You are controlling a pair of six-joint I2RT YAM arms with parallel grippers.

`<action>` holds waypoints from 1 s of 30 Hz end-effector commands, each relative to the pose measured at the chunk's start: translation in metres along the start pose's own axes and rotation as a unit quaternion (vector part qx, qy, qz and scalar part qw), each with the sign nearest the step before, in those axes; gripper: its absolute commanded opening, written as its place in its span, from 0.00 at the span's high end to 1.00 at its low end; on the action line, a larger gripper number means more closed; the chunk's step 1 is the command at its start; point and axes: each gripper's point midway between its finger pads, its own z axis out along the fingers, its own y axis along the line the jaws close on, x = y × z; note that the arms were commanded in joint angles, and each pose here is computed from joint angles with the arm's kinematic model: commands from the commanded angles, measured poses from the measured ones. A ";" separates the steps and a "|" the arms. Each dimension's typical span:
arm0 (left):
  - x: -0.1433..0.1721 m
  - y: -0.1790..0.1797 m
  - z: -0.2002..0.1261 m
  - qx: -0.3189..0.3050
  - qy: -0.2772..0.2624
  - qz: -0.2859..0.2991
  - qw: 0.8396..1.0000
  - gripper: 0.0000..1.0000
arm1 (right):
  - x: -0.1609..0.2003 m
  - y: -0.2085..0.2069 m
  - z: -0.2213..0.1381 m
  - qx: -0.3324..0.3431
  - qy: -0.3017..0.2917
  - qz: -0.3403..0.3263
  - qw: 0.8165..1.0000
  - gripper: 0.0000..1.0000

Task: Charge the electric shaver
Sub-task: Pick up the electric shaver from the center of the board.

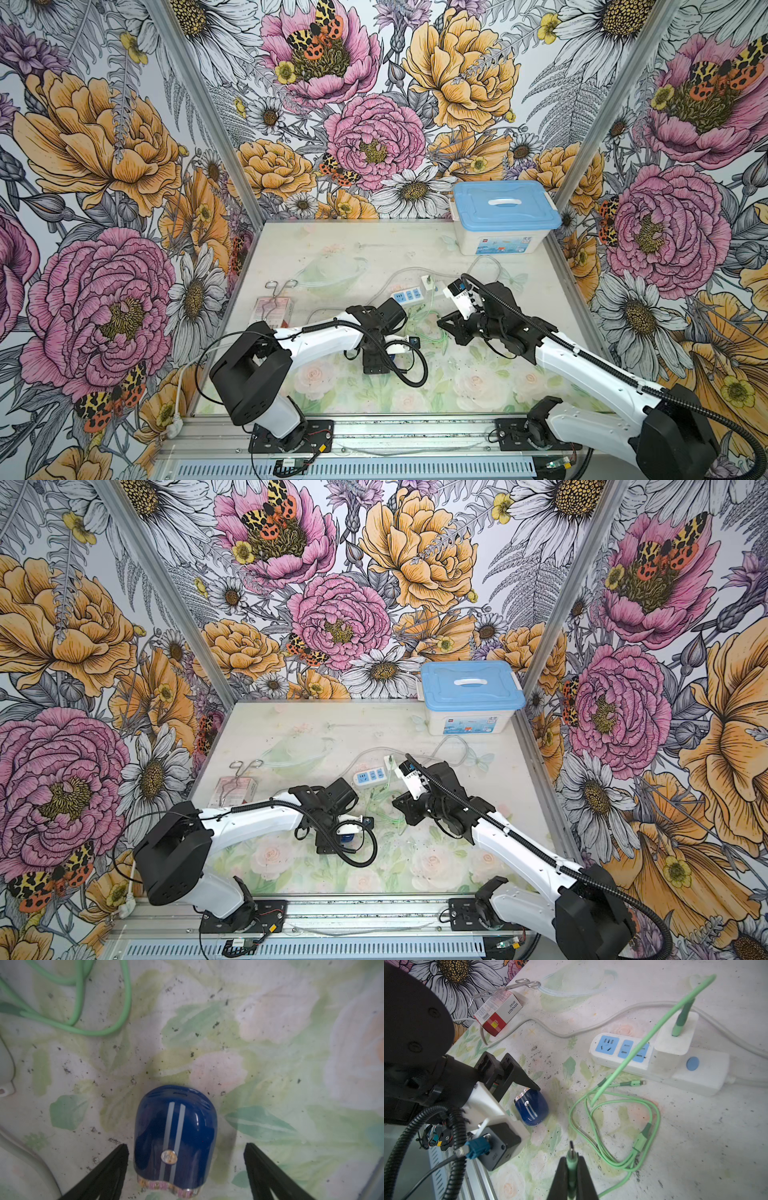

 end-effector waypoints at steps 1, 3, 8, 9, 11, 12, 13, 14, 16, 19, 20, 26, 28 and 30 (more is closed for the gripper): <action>-0.003 0.017 -0.003 -0.011 -0.004 0.007 1.000 0.11 | -0.009 0.002 -0.004 -0.009 -0.025 -0.002 1.000 1.00; 0.000 0.021 0.000 -0.011 -0.004 0.007 1.000 0.11 | -0.007 0.000 -0.001 -0.009 -0.023 0.003 1.000 1.00; 0.006 0.017 0.008 0.002 0.009 0.011 1.000 0.11 | -0.011 0.001 0.000 -0.017 -0.033 0.006 0.999 1.00; 0.005 0.015 0.010 0.006 0.008 0.013 1.000 0.11 | -0.011 0.000 0.001 -0.017 -0.034 0.007 0.999 1.00; 0.001 0.013 0.010 0.017 -0.002 0.004 1.000 0.12 | -0.011 -0.001 0.003 -0.018 -0.035 0.008 0.999 1.00; 0.000 0.012 0.010 0.022 -0.006 0.003 1.000 0.12 | -0.011 -0.002 0.004 -0.020 -0.035 0.010 0.999 1.00; -0.002 0.011 0.011 0.026 -0.007 0.003 1.000 0.12 | -0.011 -0.001 0.006 -0.023 -0.033 0.011 0.999 1.00; -0.003 0.010 0.012 0.028 -0.008 0.005 1.000 0.12 | -0.011 -0.002 0.006 -0.023 -0.034 0.012 0.999 1.00; -0.004 0.006 0.014 0.036 -0.006 0.007 0.999 0.13 | -0.011 -0.002 0.006 -0.023 -0.036 0.012 0.999 1.00; -0.006 0.002 0.016 0.047 -0.004 0.008 0.999 0.14 | -0.012 -0.004 0.005 -0.022 -0.039 0.013 0.999 1.00; -0.006 0.001 0.017 0.049 -0.004 0.007 0.999 0.15 | -0.012 -0.004 0.005 -0.023 -0.039 0.014 0.999 1.00; -0.010 -0.001 0.012 0.055 -0.018 -0.011 0.998 0.31 | -0.014 -0.006 0.003 -0.021 -0.043 0.019 0.999 1.00; -0.012 0.000 0.008 0.053 -0.028 -0.021 0.998 0.47 | -0.015 -0.006 0.003 -0.020 -0.045 0.020 0.999 1.00; -0.014 0.003 0.003 0.041 -0.041 -0.032 0.998 0.64 | -0.016 -0.006 0.002 -0.021 -0.047 0.021 0.998 1.00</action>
